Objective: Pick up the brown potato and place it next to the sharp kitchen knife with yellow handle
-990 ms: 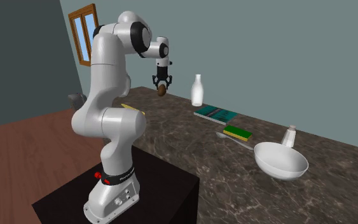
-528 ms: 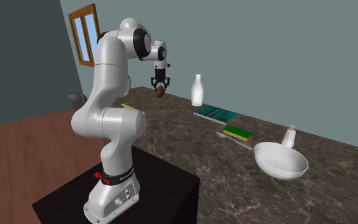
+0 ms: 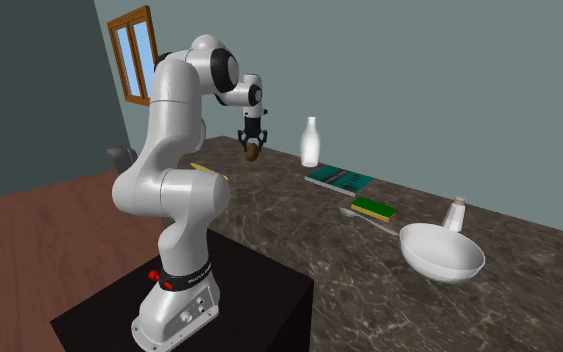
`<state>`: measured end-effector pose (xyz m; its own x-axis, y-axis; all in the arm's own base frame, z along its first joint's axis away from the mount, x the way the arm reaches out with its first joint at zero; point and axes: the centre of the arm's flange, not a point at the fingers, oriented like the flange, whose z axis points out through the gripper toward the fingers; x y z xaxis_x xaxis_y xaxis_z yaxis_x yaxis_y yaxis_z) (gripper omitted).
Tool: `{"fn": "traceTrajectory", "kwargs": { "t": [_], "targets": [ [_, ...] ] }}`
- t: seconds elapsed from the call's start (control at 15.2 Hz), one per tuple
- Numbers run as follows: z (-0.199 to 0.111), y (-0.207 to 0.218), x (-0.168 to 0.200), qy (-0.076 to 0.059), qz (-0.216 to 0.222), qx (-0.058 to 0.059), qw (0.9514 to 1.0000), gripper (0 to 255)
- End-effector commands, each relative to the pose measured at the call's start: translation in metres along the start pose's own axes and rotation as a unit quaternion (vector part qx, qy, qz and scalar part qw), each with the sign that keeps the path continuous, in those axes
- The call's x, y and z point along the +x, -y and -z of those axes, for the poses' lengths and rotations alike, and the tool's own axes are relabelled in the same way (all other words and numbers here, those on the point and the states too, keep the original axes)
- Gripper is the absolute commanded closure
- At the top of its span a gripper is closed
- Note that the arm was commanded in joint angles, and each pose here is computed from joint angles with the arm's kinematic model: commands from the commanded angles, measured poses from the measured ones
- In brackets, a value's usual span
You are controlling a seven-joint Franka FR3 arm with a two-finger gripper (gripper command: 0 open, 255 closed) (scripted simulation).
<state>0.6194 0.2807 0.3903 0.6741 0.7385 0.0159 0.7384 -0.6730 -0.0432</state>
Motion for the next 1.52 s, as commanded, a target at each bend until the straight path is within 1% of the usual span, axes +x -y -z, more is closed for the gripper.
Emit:
{"fn": "traceTrajectory", "kwargs": {
  "t": [0.0, 0.66, 1.19, 1.25, 1.45],
  "targets": [
    [-0.010, -0.001, 0.000, 0.000, 0.000, 0.000, 1.0000, 255],
    [-0.065, -0.003, -0.001, 0.000, 0.000, 0.000, 1.0000, 255],
    [-0.065, -0.003, -0.001, 0.000, 0.000, 0.000, 1.0000, 255],
    [-0.065, -0.001, 0.000, 0.000, 0.000, 0.000, 1.0000, 0],
    [-0.065, -0.002, -0.001, 0.000, 0.000, 0.000, 1.0000, 0]
  ]
}}
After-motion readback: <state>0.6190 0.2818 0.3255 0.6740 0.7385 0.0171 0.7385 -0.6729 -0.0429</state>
